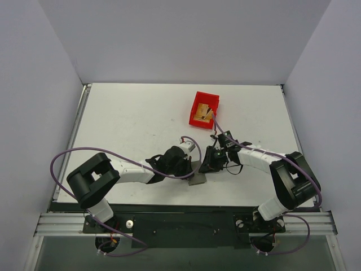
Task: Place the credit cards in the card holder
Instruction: Close the card holder at the center of the board.
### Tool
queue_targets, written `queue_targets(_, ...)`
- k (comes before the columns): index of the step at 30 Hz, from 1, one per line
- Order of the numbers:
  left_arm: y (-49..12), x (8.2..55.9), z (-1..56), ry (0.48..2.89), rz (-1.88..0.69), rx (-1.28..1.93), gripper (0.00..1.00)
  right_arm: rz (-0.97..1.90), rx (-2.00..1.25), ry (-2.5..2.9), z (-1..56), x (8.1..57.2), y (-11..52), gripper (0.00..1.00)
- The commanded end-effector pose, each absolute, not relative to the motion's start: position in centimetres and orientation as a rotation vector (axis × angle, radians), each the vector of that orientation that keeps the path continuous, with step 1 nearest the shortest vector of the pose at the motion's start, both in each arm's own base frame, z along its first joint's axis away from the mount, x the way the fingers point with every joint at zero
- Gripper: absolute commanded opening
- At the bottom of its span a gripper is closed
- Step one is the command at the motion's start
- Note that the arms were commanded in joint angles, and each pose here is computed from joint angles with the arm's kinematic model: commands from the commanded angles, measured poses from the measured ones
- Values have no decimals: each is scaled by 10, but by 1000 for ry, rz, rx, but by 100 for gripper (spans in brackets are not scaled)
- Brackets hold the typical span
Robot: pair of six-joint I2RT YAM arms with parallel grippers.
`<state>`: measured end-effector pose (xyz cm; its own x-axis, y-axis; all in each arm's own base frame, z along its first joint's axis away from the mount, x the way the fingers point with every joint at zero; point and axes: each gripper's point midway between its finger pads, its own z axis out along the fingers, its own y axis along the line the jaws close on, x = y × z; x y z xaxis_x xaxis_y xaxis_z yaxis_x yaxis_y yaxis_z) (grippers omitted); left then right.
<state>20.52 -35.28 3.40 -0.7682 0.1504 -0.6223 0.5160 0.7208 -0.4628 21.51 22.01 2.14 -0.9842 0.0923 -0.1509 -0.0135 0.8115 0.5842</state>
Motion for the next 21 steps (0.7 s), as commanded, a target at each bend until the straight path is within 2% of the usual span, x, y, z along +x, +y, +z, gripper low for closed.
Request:
queue_targets(1,-350,203,31,2384,-848,525,0,923,43,2808,27,223,228,15)
queue_targets(21,-350,203,30,2391,-846,524,0,774,-7,2858,17,221,225,13)
